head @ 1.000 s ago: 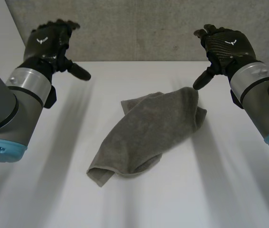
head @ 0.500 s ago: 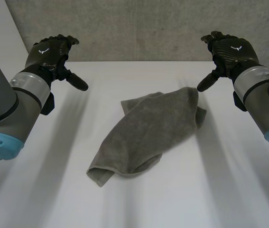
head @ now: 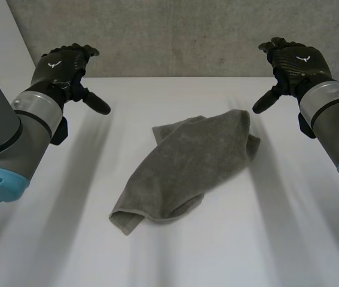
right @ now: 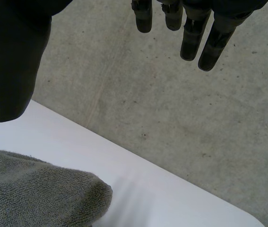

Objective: Fold the towel.

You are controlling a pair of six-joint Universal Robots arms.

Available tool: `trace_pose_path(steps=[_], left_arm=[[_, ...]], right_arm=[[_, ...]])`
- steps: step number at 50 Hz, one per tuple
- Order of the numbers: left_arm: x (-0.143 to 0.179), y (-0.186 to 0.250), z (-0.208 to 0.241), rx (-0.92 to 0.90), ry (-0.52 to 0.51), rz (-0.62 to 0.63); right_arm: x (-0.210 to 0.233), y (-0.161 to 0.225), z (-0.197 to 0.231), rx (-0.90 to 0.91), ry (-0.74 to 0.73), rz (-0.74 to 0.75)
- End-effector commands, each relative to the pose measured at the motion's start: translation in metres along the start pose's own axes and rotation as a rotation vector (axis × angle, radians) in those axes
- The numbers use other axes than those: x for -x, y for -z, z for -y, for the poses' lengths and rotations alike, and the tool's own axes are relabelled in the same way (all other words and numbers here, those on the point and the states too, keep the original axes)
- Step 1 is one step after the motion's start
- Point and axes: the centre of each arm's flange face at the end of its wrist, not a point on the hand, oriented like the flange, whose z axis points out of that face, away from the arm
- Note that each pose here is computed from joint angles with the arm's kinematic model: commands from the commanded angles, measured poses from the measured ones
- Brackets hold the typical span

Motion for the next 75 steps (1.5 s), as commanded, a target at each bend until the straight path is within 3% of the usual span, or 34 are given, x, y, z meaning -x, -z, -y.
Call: trace_pose_path(steps=[1, 9, 14, 19, 27, 37, 44, 47, 48, 49, 50, 51, 52, 53, 54, 57, 59, 66, 71, 75], left_arm=[[-0.002, 0.001, -0.007, 0.020, -0.011, -0.011], [-0.019, 0.000, -0.036, 0.102, -0.136, -0.116], [-0.043, 0.011, -0.066, 0.197, -0.350, -0.248], [-0.052, 0.021, -0.092, 0.311, -0.464, -0.313], [-0.059, 0.031, -0.124, 0.431, -0.523, -0.375], [-0.069, 0.044, -0.147, 0.521, -0.517, -0.454], [-0.077, 0.046, -0.140, 0.500, -0.487, -0.477], [-0.083, 0.044, -0.105, 0.409, -0.411, -0.462], [-0.083, 0.044, -0.105, 0.409, -0.411, -0.462], [-0.082, 0.043, -0.072, 0.323, -0.363, -0.439], [-0.080, 0.045, -0.029, 0.209, -0.311, -0.407], [-0.075, 0.047, 0.000, 0.123, -0.272, -0.382], [-0.075, 0.047, 0.001, 0.122, -0.271, -0.381], [-0.070, 0.051, 0.028, 0.037, -0.227, -0.356], [-0.070, 0.051, 0.028, 0.036, -0.227, -0.355], [-0.064, 0.069, 0.082, -0.161, -0.100, -0.336], [-0.064, 0.075, 0.089, -0.196, -0.072, -0.341], [-0.061, 0.077, 0.072, -0.187, -0.051, -0.331], [-0.063, 0.069, 0.039, -0.085, -0.049, -0.333], [-0.064, 0.069, 0.021, -0.024, -0.049, -0.338]], right_arm=[[0.003, -0.002, -0.005, 0.013, 0.013, 0.019], [0.015, -0.015, -0.051, 0.137, 0.111, 0.063], [0.024, -0.020, -0.081, 0.202, 0.178, 0.098], [0.034, -0.024, -0.116, 0.263, 0.187, 0.124], [0.051, -0.027, -0.148, 0.247, 0.188, 0.151], [0.051, -0.031, -0.134, 0.134, 0.174, 0.139], [0.054, -0.024, -0.086, 0.011, 0.119, 0.223], [0.055, -0.019, -0.063, -0.041, 0.090, 0.249], [0.054, -0.009, -0.021, -0.140, 0.044, 0.270], [0.050, 0.001, 0.016, -0.230, 0.011, 0.283], [0.050, 0.001, 0.016, -0.231, 0.011, 0.283], [0.047, 0.015, 0.053, -0.330, -0.031, 0.301], [0.047, 0.015, 0.053, -0.331, -0.032, 0.301], [0.046, 0.026, 0.085, -0.421, -0.061, 0.328], [0.046, 0.028, 0.103, -0.481, -0.070, 0.350], [0.050, 0.030, 0.131, -0.582, -0.061, 0.392], [0.056, 0.029, 0.139, -0.615, -0.052, 0.419], [0.107, -0.010, 0.085, -0.517, -0.055, 0.561], [0.134, -0.042, -0.018, -0.241, -0.014, 0.598], [0.143, -0.040, -0.048, -0.141, 0.011, 0.612]])
